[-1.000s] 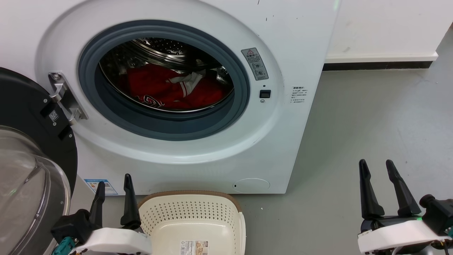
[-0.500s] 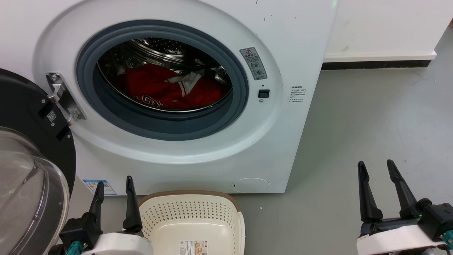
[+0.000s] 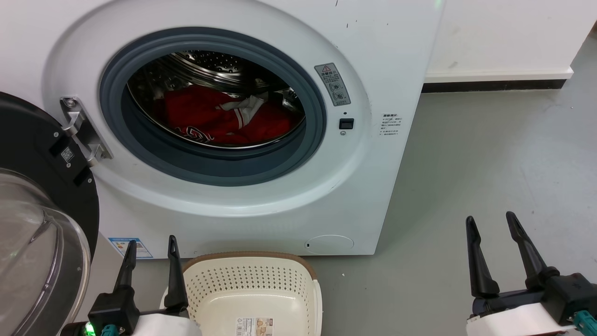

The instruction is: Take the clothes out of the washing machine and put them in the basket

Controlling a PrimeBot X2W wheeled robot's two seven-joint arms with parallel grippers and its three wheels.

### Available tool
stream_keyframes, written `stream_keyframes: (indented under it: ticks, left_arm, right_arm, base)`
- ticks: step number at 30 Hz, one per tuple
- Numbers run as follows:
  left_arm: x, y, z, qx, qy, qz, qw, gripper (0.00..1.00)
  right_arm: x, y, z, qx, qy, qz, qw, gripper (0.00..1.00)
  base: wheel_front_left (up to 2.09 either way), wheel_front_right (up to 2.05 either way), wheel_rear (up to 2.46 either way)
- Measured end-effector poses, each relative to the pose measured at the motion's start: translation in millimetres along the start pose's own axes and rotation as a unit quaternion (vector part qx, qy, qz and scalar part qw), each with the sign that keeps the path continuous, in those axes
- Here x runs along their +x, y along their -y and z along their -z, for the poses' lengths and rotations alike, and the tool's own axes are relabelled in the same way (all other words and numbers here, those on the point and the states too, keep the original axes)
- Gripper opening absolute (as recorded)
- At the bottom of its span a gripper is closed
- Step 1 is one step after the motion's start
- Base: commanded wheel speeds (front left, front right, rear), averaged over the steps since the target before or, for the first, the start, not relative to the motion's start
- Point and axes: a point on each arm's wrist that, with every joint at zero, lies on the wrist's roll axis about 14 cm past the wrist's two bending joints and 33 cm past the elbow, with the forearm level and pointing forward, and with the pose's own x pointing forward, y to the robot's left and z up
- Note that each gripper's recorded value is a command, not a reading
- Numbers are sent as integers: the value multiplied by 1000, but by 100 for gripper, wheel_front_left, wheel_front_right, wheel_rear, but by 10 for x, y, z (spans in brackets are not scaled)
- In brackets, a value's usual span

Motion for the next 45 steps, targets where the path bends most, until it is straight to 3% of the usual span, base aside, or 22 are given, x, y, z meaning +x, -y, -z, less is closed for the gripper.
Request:
stream_keyframes:
  ticks: [15,35,45]
  left_arm:
    - [-30,25,-9,47,10,10,999,100]
    - [-47,29,137,35,-14,12,999,100]
    - [573,130,219,26,-14,48,998,100]
  right_arm:
    - [-53,-20,-3,-37,3,-7,999,100]
    - [-59,22,44,-29,-4,0,1000,100]
    - [149,46,117,-26,-7,0,1000,100]
  base:
    - [0,0,0]
    - [0,0,0]
    - [0,0,0]
